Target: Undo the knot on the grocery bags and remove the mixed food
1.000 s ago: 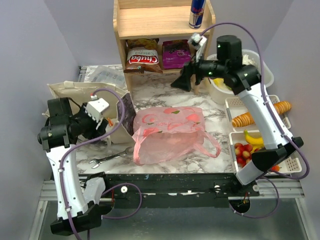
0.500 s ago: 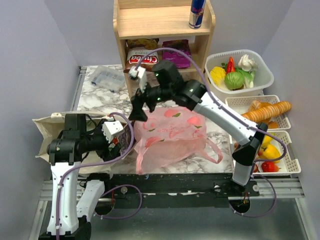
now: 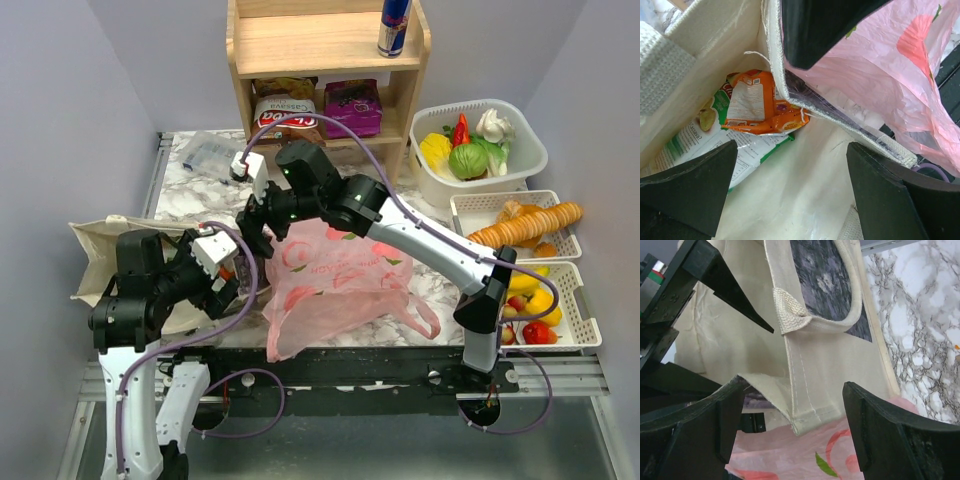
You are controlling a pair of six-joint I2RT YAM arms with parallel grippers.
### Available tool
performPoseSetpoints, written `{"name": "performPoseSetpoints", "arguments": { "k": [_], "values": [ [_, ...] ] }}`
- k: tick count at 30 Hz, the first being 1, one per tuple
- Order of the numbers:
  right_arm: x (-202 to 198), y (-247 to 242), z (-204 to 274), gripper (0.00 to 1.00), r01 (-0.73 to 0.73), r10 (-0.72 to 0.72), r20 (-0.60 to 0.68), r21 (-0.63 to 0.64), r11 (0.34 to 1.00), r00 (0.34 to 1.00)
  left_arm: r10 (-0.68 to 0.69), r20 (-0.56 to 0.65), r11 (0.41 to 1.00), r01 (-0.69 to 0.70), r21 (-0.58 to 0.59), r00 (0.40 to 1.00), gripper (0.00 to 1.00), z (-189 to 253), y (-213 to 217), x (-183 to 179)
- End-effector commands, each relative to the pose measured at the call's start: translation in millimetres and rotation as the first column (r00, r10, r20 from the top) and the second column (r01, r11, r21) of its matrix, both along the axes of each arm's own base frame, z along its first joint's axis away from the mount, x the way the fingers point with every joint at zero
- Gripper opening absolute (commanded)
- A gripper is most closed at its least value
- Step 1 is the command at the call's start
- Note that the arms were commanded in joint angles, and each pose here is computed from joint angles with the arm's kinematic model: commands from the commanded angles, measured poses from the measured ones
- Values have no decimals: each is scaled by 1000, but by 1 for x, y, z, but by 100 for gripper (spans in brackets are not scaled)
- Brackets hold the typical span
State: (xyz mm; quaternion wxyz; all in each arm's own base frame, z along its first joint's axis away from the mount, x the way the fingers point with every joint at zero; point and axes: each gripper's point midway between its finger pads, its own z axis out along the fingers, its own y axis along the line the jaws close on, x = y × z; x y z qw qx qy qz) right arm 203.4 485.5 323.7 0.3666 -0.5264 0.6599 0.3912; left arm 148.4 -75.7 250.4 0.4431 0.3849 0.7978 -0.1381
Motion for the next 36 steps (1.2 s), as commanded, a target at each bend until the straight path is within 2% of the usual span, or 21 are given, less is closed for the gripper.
{"name": "performPoseSetpoints", "arguments": {
  "k": [1, 2, 4, 5, 7, 10, 12, 15, 16, 18, 20, 24, 26, 30, 32, 34, 36],
  "values": [
    [18, 16, -5, 81, 81, -81, 78, 0, 997, 994, 14, 24, 1000, -13, -27, 1000, 92, 15, -1, 4],
    [25, 15, -12, 75, 111, -109, 95, -16, 994, 990, 15, 26, 1000, -15, -22, 1000, 92, 16, 0, 5],
    [35, 10, -25, 53, 142, -133, 139, -57, 988, 981, 24, 25, 1000, -24, 1, 999, 91, 17, 6, 8],
    [38, 7, -32, 34, 150, -136, 162, -79, 986, 977, 32, 25, 999, -32, 10, 999, 91, 17, 9, 10],
    [39, -1, -40, 2, 156, -135, 183, -106, 982, 974, 51, 14, 998, -51, 28, 999, 90, 18, 18, 15],
    [23, -17, -41, 1, 74, -46, 199, -135, 988, 979, 34, -15, 997, -33, 71, 999, 88, 13, 25, 15],
    [12, -29, -41, 1, 22, 13, 221, -154, 988, 975, -30, -50, 997, 33, 73, 998, 88, 6, 19, 4],
    [8, -51, -39, 1, -15, 59, 241, -180, 984, 969, -236, -92, 972, 233, -43, 967, 87, 2, -14, -32],
    [8, -57, -38, 1, -26, 70, 240, -180, 983, 968, -270, -105, 961, 261, -94, 957, 86, 1, -23, -39],
    [16, -68, -35, 1, -21, 66, 248, -180, 983, 967, -308, -127, 944, 286, -166, 943, 83, -3, -39, -44],
    [30, -80, -29, 1, -16, 59, 249, -171, 985, 967, -357, -129, 927, 334, -170, 925, 81, -9, -51, -44],
    [61, -97, -22, 1, -4, 44, 256, -154, 988, 966, -359, -115, 925, 336, -179, 926, 81, -8, -66, -24],
    [70, -99, -28, 1, -8, 53, 254, -174, 985, 966, -331, -103, 942, 322, -100, 938, 81, -6, -58, -10],
    [75, -95, -36, 1, -13, 56, 250, -171, 985, 967, -265, -50, 936, 269, 225, 963, 85, -17, -13, 20],
    [76, -90, -35, 1, -12, 47, 239, -146, 989, 970, -274, -48, 892, 272, 360, 961, 88, -29, 6, 28],
    [76, -86, -34, 1, -14, 43, 224, -130, 991, 974, -288, -98, 816, 297, 495, 953, 90, -52, 28, 33],
    [77, -82, -35, 1, -15, 41, 214, -124, 992, 976, -284, -141, 753, 311, 580, 949, 91, -75, 44, 41]
  ]
}}
